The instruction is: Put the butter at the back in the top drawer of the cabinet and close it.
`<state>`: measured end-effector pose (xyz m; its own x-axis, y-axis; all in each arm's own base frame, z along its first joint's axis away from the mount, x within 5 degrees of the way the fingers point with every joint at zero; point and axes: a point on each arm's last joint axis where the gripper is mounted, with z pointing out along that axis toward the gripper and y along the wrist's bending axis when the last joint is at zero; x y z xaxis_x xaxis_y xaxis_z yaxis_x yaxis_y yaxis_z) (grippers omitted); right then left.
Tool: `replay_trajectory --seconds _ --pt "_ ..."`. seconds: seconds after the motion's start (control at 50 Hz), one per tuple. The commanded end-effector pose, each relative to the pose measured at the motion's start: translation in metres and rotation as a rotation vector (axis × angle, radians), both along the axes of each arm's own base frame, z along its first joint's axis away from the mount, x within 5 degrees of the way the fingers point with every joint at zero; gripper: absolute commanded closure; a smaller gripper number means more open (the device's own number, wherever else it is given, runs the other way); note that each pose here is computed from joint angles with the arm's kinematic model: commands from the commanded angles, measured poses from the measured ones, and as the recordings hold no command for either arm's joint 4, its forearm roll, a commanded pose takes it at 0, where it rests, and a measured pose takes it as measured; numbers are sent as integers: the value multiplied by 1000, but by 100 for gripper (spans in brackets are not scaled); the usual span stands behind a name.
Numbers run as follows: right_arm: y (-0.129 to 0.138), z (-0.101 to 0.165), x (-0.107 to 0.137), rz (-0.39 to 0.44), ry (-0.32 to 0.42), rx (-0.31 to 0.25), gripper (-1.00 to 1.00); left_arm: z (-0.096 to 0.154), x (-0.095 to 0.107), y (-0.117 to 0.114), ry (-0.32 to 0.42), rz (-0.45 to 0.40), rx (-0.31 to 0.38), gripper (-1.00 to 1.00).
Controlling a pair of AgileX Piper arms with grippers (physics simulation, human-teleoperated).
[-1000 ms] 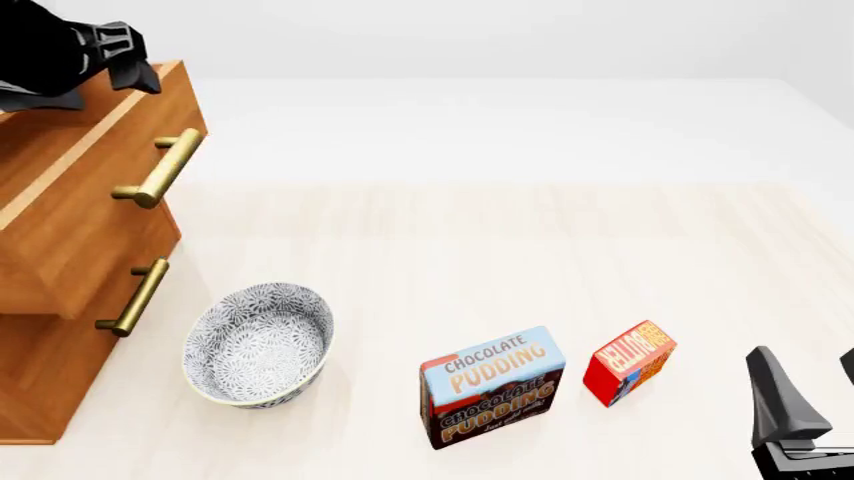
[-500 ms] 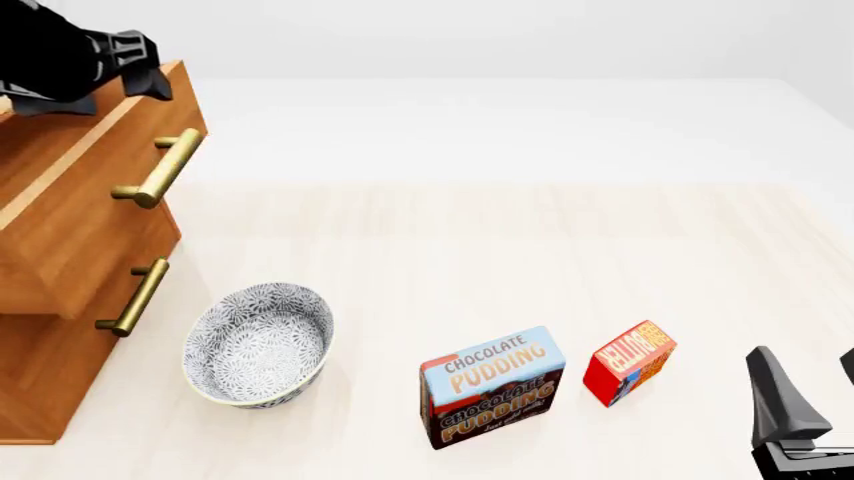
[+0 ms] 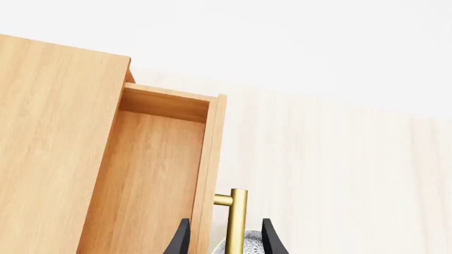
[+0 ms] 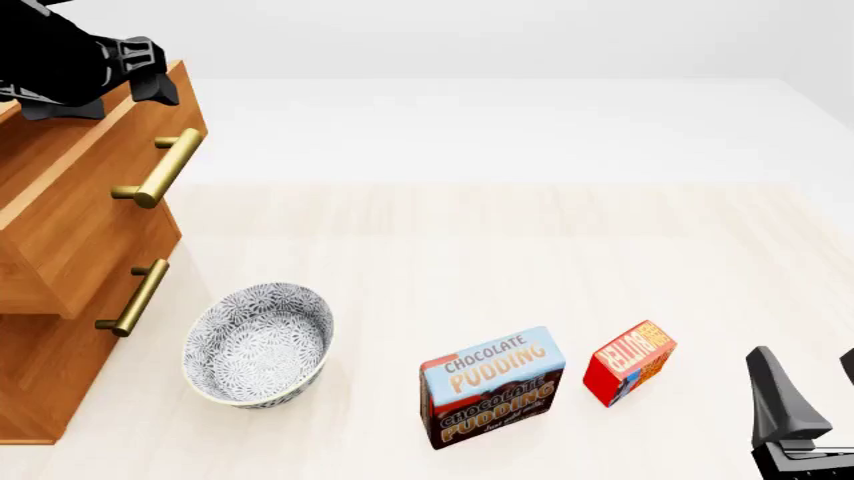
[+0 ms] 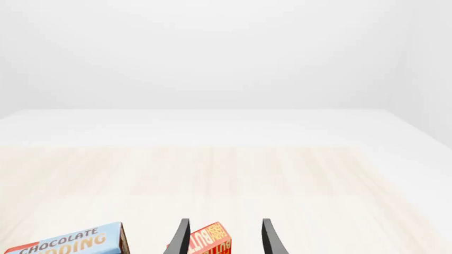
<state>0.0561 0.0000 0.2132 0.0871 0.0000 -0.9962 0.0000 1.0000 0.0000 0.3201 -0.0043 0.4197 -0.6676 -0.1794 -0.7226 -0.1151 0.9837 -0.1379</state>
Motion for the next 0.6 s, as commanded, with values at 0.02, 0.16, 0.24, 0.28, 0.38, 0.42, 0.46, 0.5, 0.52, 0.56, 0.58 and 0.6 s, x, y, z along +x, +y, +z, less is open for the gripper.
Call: replay_trajectory --seconds 0.02,0.16,0.24,0.28,0.38,0.42,0.46,0.5,0.52,0.56,0.58,0.6 --pt "0 0 0 0 0 0 -100 -4 3 -1 11 -2 -2 -100" --pt "0 0 0 0 0 0 -100 -6 3 0 14 3 -3 -100" --pt "0 0 0 0 0 0 -100 -8 4 0 17 3 -4 -100" --pt "0 0 0 0 0 0 -100 -9 5 0 20 3 -4 -100" --pt "0 0 0 0 0 0 -100 -11 7 0 25 5 -5 -100" --pt "0 0 0 0 0 0 -100 -12 7 1 26 6 -5 -100" --pt "0 0 0 0 0 0 -100 -12 8 1 28 7 -5 -100" --pt "0 0 0 0 0 0 -100 -13 9 1 29 9 -5 -100" --pt "0 0 0 0 0 0 -100 -14 9 1 31 9 -6 -100" --pt "0 0 0 0 0 0 -100 -16 10 1 34 9 -6 -100" --pt "0 0 0 0 0 0 -100 -17 11 1 36 9 -7 -100" --pt "0 0 0 0 0 0 -100 -18 12 1 37 9 -7 -100"
